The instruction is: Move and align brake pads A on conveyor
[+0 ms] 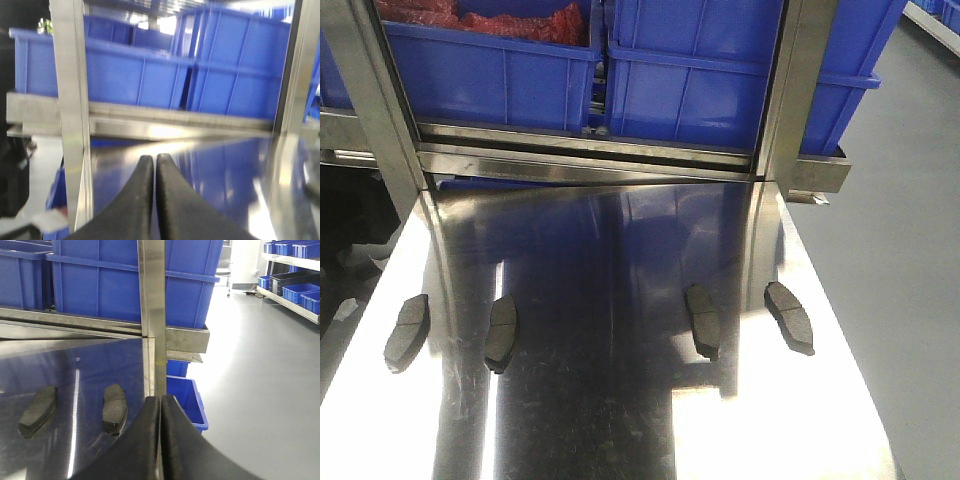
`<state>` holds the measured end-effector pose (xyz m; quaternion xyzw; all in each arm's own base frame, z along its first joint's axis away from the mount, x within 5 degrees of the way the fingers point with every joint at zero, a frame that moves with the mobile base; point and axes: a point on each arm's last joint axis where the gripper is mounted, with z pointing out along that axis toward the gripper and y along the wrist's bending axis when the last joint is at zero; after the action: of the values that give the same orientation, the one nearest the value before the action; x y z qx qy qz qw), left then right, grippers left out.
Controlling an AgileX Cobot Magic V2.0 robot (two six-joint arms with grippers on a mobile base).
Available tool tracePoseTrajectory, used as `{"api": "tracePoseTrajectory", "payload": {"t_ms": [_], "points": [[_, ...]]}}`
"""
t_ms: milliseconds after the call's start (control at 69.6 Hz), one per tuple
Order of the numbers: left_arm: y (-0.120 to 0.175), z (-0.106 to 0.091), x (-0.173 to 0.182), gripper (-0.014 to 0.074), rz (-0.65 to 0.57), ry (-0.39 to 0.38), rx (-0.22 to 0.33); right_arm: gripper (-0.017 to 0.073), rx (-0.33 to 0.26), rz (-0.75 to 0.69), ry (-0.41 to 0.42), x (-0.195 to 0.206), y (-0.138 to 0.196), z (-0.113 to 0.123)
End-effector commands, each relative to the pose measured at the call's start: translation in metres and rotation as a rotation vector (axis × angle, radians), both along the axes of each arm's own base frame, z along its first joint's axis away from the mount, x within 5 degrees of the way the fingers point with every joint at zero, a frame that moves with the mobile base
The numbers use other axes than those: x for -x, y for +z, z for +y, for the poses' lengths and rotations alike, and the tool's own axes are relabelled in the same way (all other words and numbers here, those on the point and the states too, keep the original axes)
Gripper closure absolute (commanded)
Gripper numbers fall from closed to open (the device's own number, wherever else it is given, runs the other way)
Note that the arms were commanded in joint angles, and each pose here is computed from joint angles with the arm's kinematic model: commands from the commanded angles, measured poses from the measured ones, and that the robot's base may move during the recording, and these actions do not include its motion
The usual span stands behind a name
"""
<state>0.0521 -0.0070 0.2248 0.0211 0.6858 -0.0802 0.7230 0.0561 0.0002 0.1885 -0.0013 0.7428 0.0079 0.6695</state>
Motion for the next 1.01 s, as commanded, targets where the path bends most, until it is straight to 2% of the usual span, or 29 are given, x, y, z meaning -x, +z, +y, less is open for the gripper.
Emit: {"api": "tracePoseTrajectory", "payload": {"t_ms": [0, 244, 460, 575, 675, 862, 991], "points": [[0.033, 0.000, 0.000, 0.0600, -0.061, -0.004, 0.027, 0.0568, 0.011, -0.075, 0.003, 0.000, 0.004, 0.000], [0.070, -0.002, -0.026, 0.0600, 0.234, 0.025, -0.014, 0.0568, 0.011, -0.075, 0.003, 0.000, 0.004, 0.000], [0.067, -0.003, -0.049, 0.0600, 0.591, 0.057, -0.065, 0.0568, 0.011, -0.075, 0.003, 0.000, 0.004, 0.000], [0.062, -0.005, -0.054, 0.0600, 0.709, 0.052, -0.040, 0.0568, 0.011, -0.075, 0.003, 0.000, 0.004, 0.000], [0.059, -0.007, -0.054, 0.0600, 0.747, 0.047, -0.027, 0.0568, 0.011, -0.075, 0.003, 0.000, 0.004, 0.000], [0.062, -0.007, -0.057, 0.0600, 0.701, 0.044, -0.023, 0.0568, 0.011, -0.075, 0.003, 0.000, 0.004, 0.000], [0.060, -0.007, -0.055, 0.0599, 0.737, 0.045, -0.021, 0.0568, 0.011, -0.075, 0.003, 0.000, 0.004, 0.000]]}}
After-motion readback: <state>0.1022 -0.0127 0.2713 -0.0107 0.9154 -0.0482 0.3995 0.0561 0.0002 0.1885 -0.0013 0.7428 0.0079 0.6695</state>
